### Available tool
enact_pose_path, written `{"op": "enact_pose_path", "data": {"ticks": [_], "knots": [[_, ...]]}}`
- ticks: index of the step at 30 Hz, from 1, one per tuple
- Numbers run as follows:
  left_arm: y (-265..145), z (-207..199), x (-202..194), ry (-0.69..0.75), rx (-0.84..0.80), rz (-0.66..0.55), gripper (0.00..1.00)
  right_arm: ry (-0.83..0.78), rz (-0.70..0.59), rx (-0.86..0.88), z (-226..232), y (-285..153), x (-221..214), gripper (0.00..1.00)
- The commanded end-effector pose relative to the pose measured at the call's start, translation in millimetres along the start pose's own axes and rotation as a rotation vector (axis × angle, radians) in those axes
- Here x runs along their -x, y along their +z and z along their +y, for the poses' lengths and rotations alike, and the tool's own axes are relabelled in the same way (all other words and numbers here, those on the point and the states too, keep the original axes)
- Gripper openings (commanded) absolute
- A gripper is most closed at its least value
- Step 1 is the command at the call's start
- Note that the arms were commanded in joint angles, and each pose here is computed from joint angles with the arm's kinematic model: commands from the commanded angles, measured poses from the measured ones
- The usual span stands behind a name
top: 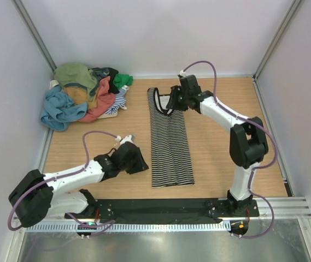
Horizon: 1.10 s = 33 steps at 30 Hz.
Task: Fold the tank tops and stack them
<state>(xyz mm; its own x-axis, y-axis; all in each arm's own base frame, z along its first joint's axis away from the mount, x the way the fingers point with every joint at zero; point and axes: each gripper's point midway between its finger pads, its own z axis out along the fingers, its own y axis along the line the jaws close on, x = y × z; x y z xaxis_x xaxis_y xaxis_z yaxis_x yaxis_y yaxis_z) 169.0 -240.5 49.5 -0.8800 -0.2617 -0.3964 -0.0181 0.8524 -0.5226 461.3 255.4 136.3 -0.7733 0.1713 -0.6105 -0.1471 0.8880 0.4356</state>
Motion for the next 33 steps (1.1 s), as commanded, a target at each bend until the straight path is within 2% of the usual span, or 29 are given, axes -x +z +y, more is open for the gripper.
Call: {"op": "enact_pose_path", "data": {"ticks": [1, 5, 6, 13, 24, 26, 33], "knots": [[3, -12, 29, 0.029, -0.042, -0.01, 0.36, -0.028, 0.001, -0.075, -13, -24, -32, 0.41], [12, -21, 72, 0.008, -0.047, -0.043, 0.35, -0.034, 0.04, -0.083, -16, -36, -68, 0.4], [21, -21, 73, 0.0, -0.049, -0.015, 0.35, -0.038, 0.06, -0.083, -19, -37, -81, 0.4], [49, -30, 139, -0.043, -0.038, -0.063, 0.28, -0.058, 0.117, -0.088, -24, -29, -118, 0.39], [102, -28, 189, -0.05, 0.038, -0.054, 0.35, -0.06, 0.136, -0.013, -15, -26, -138, 0.4], [115, -16, 189, -0.061, 0.075, -0.027, 0.35, -0.062, 0.144, -0.012, -16, -25, -140, 0.4], [132, -5, 215, -0.085, 0.101, -0.043, 0.36, -0.064, 0.152, 0.018, -11, -23, -146, 0.4]]}}
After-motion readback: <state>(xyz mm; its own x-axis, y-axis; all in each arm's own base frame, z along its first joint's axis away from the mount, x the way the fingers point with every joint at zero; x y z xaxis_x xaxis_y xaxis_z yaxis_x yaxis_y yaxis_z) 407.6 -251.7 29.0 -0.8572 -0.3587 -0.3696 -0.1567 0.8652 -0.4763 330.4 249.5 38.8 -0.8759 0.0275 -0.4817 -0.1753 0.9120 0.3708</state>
